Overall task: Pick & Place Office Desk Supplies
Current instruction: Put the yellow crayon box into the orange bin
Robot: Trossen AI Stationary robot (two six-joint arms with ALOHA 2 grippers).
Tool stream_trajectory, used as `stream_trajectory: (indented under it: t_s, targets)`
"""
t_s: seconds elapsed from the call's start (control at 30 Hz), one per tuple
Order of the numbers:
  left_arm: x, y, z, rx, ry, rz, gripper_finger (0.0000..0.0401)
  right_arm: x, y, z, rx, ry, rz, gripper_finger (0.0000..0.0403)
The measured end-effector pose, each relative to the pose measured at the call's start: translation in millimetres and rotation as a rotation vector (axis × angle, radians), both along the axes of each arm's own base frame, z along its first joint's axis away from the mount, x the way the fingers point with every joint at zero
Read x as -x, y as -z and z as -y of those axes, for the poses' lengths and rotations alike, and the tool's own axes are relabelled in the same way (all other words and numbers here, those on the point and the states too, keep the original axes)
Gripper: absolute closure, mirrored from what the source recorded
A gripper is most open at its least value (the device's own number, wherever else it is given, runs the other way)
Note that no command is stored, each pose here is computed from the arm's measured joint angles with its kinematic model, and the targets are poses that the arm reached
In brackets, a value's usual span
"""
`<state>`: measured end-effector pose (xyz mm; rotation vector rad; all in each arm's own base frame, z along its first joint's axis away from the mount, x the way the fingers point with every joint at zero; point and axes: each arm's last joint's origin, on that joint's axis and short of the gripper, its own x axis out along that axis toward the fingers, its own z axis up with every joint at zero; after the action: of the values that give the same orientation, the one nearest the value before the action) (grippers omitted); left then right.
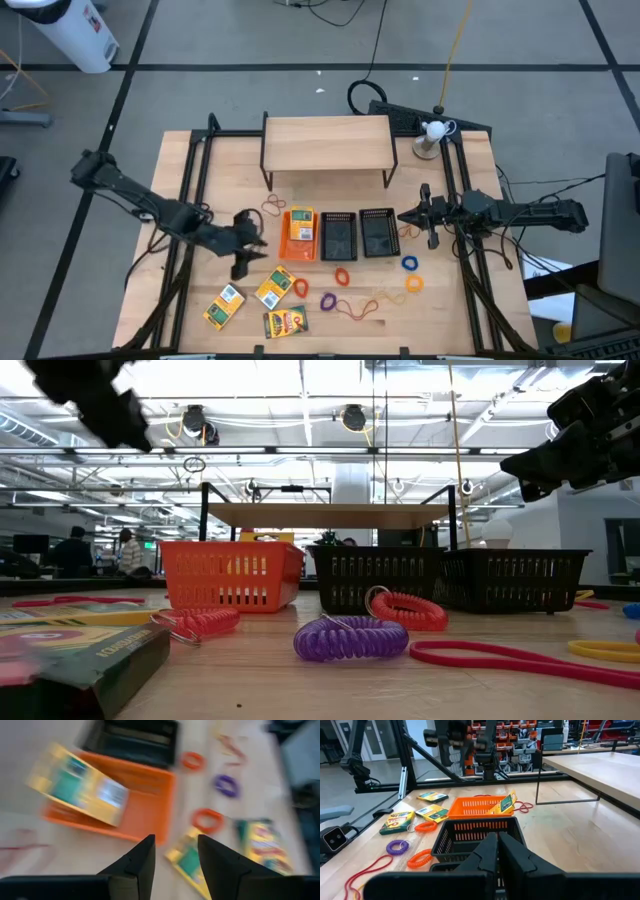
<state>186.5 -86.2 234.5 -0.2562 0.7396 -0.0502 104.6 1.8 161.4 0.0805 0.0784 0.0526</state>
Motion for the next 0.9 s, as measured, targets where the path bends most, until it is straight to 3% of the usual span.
stream_trajectory:
  t_s: [0.17,0.4,0.77,0.9]
  targets:
    - [22,41,-3,0.178,0.123,-0.086,0.0252,0,0,0,-0.032,0.002,0.003,0.0393]
    - [43,86,-7,0.258,0.201,-0.266,0.0251,0,-1,0,-0.122,0.013,0.000,0.0381]
    - [53,98,-7,0.315,0.351,-0.348,0.0251,0,-1,2,-0.203,0.073,0.001,0.0365]
    - [53,98,-7,0.318,0.350,-0.352,0.0251,0,0,2,-0.219,0.074,-0.003,0.0359]
